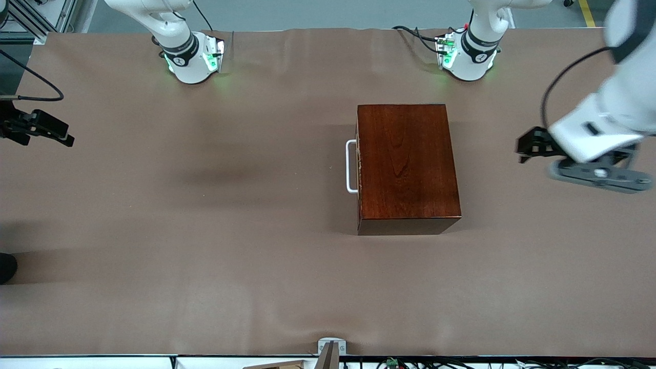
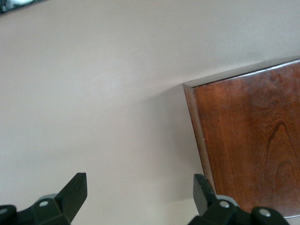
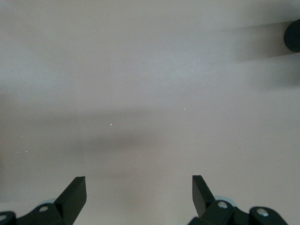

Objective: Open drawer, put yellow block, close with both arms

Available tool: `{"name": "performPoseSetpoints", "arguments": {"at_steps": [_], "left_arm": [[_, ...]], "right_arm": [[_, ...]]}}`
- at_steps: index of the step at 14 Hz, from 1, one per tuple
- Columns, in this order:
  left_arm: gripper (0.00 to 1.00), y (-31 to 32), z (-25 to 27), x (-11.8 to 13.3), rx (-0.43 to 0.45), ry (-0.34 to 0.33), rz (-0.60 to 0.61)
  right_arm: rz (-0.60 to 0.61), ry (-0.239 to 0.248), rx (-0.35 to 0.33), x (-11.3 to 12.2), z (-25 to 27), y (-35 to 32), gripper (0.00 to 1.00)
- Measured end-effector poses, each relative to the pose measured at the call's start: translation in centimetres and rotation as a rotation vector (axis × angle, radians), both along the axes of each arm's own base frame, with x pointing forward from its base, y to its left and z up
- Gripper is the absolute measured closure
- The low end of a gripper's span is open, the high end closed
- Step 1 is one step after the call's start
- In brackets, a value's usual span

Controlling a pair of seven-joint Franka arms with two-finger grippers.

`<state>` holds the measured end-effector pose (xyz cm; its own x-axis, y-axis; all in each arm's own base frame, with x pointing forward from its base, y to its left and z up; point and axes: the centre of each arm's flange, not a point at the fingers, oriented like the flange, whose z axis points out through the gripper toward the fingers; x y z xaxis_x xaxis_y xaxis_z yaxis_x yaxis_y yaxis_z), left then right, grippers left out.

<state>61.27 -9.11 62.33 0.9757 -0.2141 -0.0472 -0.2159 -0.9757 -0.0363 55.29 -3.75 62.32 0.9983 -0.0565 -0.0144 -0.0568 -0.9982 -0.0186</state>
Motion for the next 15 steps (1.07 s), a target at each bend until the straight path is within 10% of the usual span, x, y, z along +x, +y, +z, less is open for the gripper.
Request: {"name": "performPoseSetpoints", "arguments": {"at_steps": [15], "left_arm": [[0.00, 3.6, 0.4, -4.8, -0.037, -0.060, 0.139]], "right_arm": [[0.000, 0.000, 0.000, 0.0, 0.0, 0.0, 0.00]]}}
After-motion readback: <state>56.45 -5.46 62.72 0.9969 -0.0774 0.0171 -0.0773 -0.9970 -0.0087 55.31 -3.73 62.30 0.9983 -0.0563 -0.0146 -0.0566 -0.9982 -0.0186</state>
